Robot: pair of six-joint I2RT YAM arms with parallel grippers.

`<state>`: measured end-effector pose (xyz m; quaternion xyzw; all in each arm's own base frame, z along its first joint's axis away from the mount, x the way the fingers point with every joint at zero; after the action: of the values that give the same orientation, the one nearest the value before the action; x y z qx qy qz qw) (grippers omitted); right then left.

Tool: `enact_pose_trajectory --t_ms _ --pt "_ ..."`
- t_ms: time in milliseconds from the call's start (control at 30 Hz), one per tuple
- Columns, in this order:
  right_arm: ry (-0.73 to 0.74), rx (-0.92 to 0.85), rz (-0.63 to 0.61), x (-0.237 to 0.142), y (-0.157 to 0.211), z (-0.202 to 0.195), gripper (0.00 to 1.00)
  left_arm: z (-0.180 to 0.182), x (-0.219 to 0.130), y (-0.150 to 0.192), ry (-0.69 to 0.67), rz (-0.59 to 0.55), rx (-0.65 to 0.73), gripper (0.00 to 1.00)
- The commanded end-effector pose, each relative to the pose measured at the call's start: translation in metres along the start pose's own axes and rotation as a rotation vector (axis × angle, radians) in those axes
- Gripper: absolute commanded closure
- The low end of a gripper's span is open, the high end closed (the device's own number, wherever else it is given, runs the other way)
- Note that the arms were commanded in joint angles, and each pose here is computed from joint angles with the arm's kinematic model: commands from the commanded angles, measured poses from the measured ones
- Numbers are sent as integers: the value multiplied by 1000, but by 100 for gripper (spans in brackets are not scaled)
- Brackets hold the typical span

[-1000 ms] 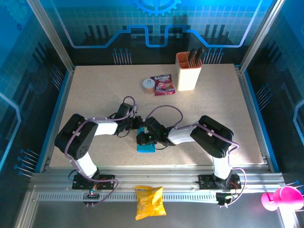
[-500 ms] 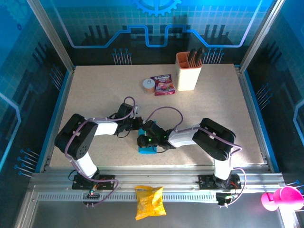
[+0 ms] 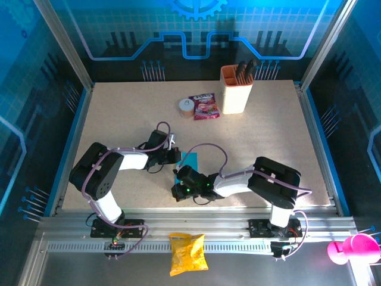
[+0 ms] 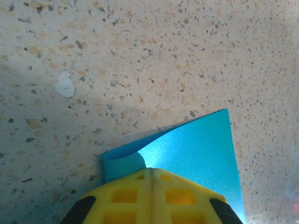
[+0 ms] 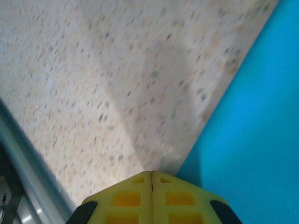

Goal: Fold a paper plane with a square sheet of paper (pick it up from the middle)
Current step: Fold the square sheet of paper in half at the center of the table, then hold the square sheet of paper at the center of the table.

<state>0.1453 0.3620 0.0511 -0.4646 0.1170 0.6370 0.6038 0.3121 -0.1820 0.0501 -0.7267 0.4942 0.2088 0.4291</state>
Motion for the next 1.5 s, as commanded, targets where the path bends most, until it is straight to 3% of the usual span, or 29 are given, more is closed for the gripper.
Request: enact_pose_trajectory --t_ms 0,200,567,867,1067,1267,1400,1467 --pt "9 5 193 -5 53 -14 100 31 12 21 -146 59 -32 100" --pt "-25 42 150 -25 52 -18 100 29 10 19 -144 58 -30 100" --pt "-54 -9 -63 -97 -18 11 100 24 3 17 -121 39 -41 100" --pt "-59 17 -60 -51 -40 9 100 24 4 18 -112 39 -58 100" --pt "-43 108 -32 -16 -28 -23 100 20 0 16 -96 32 -59 100" --pt "-32 176 -9 -7 -7 -46 100 4 -14 6 -40 0 -67 100" --pt "-22 199 5 -5 2 -53 100 -12 -32 1 36 -45 -101 86" --pt "-20 206 10 -3 5 -56 100 -17 -40 4 71 -61 -126 86"
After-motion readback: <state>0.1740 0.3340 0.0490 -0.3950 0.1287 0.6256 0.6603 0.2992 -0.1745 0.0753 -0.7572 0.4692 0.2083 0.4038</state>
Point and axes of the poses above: each hand's point on the last joint's axis, 136 mm out from that joint toward the fingers, its own x axis out along the fingers, its own z axis along the line the jaws close on, y = z × x, the point moved 5 cm from there along -x, back along the fingers, and after that the axes turned 1 degree about -x, right-handed, at the moved point
